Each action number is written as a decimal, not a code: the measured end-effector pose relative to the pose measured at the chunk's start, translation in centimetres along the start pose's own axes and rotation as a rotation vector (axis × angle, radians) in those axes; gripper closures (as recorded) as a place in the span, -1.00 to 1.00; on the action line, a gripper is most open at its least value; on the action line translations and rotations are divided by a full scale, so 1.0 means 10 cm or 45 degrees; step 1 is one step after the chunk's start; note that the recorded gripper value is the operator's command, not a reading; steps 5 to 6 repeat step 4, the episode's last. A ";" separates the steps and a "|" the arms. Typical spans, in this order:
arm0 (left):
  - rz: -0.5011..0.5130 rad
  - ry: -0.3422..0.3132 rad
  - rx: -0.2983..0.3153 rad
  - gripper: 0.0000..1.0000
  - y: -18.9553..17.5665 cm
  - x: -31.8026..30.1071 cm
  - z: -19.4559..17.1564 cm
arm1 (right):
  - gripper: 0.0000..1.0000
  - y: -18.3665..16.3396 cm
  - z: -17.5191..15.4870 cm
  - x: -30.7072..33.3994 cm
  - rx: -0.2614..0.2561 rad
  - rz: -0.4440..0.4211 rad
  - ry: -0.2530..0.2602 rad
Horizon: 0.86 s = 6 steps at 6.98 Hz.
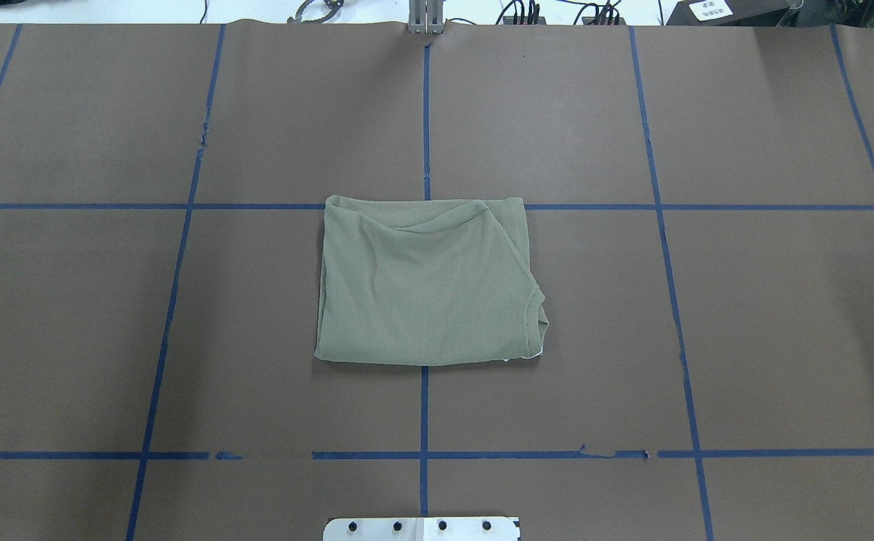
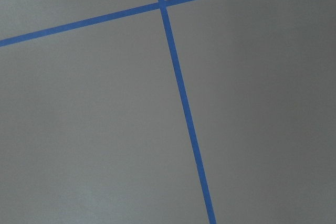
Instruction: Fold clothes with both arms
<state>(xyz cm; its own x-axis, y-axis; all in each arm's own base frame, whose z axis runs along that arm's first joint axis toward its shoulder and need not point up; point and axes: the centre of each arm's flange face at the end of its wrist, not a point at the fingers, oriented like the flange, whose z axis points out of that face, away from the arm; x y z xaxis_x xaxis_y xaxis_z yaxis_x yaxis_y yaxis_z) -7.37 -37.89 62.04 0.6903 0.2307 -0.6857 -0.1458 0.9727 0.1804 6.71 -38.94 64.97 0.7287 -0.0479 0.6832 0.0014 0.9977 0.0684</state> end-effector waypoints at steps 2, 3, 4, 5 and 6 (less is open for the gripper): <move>-0.002 0.000 -0.001 -1.00 0.00 -0.01 0.01 | -1.00 0.00 0.00 0.00 0.000 0.001 0.000; -0.003 0.001 -0.003 -1.00 0.00 -0.01 0.01 | -1.00 0.00 0.00 0.00 0.000 0.001 0.000; -0.005 0.001 -0.005 -1.00 0.01 -0.02 0.02 | -1.00 0.00 0.00 0.00 0.000 0.001 0.000; -0.005 0.001 -0.005 -1.00 0.01 -0.02 0.02 | -1.00 0.00 0.00 0.00 0.000 0.001 0.000; -0.005 0.001 -0.005 -1.00 0.01 -0.02 0.02 | -1.00 0.00 0.00 0.00 0.000 0.001 0.000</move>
